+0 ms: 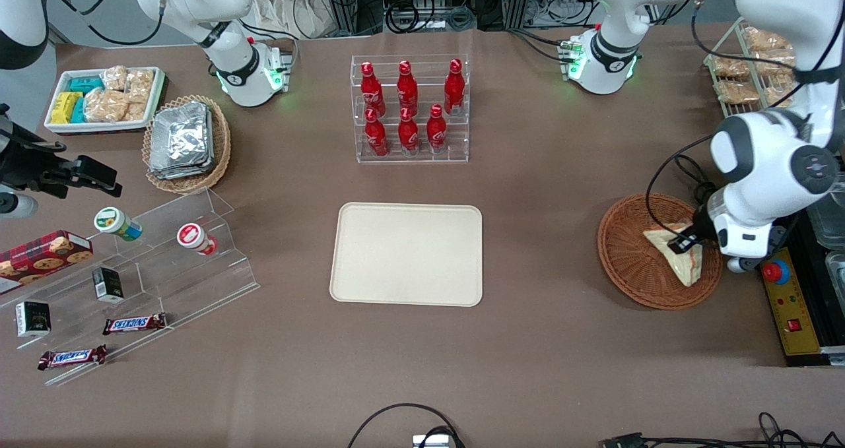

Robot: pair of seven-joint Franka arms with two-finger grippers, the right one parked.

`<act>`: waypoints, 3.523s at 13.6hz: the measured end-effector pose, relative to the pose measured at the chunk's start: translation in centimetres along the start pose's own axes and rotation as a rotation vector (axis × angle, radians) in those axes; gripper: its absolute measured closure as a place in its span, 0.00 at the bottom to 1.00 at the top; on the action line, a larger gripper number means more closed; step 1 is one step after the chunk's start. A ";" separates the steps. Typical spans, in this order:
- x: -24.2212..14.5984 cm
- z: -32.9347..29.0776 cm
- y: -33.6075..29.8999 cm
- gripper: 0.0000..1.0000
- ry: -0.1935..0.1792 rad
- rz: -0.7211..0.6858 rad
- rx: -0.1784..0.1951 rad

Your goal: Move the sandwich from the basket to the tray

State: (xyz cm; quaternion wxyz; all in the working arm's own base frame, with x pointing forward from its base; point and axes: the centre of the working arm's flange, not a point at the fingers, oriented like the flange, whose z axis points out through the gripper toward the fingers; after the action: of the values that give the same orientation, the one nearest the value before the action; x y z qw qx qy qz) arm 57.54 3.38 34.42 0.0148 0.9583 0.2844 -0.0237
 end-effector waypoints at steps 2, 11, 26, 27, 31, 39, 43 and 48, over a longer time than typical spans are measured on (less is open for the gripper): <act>0.8 -5.9 0.9 0.76 -0.054 0.107 0.018; -10.0 -14.7 18.9 0.76 -0.107 0.559 0.116; -25.0 12.9 38.3 0.76 -0.062 0.549 0.057; -25.1 13.4 38.5 0.76 -0.069 0.543 0.049; -24.9 14.9 38.9 0.77 -0.064 0.535 0.026; -23.4 8.2 38.6 0.12 -0.060 0.518 0.019; -22.9 5.6 36.3 0.00 -0.062 0.498 0.025; -22.6 0.9 27.8 0.00 -0.055 0.482 0.022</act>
State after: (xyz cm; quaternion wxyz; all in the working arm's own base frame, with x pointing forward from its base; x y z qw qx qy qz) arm 53.77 -32.26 35.14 0.0173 0.9976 0.0469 -0.0487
